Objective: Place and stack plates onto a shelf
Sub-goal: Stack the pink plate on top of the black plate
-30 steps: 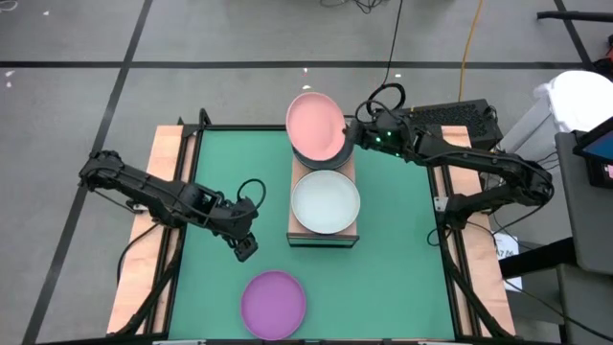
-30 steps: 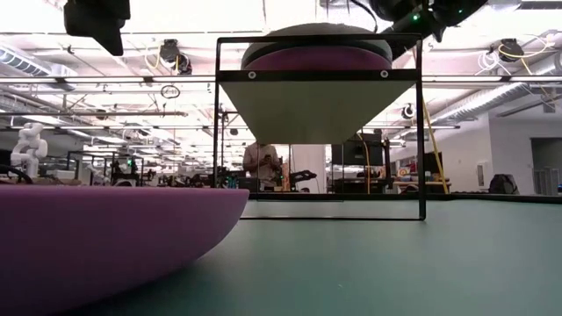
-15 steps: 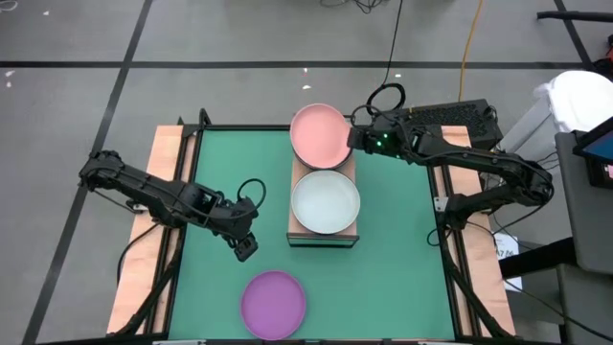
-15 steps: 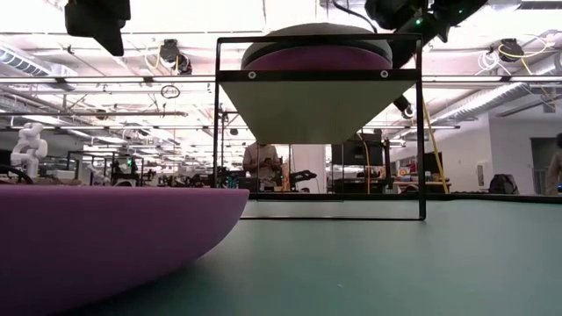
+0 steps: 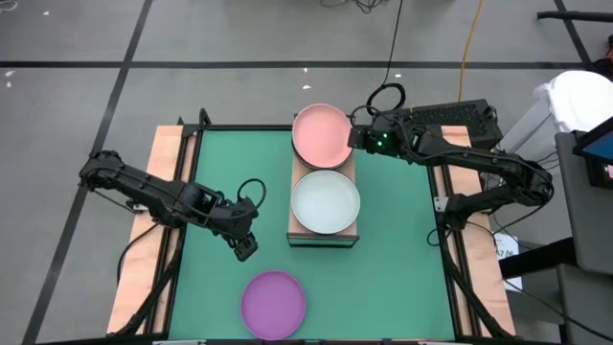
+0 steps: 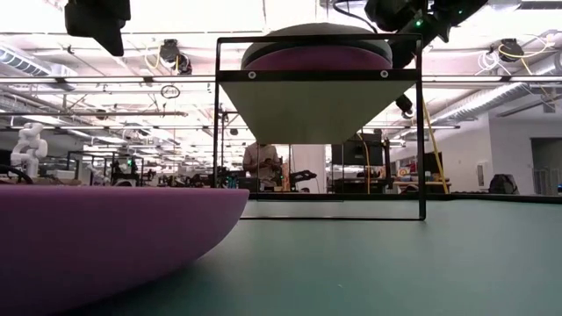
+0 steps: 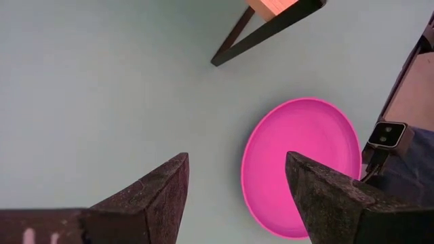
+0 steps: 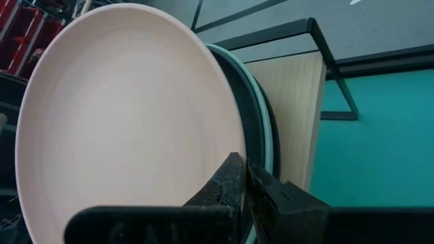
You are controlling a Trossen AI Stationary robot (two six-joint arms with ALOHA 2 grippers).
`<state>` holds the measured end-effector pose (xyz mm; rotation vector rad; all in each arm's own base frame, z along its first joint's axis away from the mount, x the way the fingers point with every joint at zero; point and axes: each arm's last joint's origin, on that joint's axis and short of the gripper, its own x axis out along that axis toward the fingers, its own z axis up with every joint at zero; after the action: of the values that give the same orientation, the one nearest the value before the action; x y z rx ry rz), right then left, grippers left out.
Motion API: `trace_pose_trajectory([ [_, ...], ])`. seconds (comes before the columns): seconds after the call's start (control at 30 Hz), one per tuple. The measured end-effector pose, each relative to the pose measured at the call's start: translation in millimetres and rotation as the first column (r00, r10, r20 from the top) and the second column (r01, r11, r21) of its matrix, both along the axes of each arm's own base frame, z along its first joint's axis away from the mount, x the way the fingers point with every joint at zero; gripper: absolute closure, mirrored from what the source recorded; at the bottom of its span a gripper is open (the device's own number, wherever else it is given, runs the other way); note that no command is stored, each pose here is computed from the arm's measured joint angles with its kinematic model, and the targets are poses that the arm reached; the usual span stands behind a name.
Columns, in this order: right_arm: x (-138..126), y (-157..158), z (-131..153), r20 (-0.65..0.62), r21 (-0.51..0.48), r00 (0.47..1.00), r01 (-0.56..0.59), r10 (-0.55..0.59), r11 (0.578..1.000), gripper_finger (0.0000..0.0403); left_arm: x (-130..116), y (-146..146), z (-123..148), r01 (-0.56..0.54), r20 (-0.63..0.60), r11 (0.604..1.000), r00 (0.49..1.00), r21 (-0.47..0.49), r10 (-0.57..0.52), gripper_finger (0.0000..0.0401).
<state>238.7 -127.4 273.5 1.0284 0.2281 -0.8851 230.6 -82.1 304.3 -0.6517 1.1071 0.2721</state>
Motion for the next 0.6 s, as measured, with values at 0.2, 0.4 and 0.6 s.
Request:
trace_pose_trajectory([
  [0.2,0.0,0.0,0.0,-0.001,0.0,1.0,0.0,0.0,1.0,0.0403,0.0,0.0,0.0,0.0,0.0,1.0,1.0,0.0,0.0,0.0151],
  [0.4,0.1,0.0,0.1,0.001,-0.001,1.0,0.0,0.0,1.0,0.0387,0.0,0.0,0.0,0.004,0.001,1.0,1.0,0.002,-0.004,0.0151],
  [0.6,0.2,-0.1,0.3,0.012,0.008,1.0,0.009,-0.009,1.0,0.0362,0.0,0.0,0.0,0.006,0.0,1.0,1.0,0.003,-0.006,0.0151],
])
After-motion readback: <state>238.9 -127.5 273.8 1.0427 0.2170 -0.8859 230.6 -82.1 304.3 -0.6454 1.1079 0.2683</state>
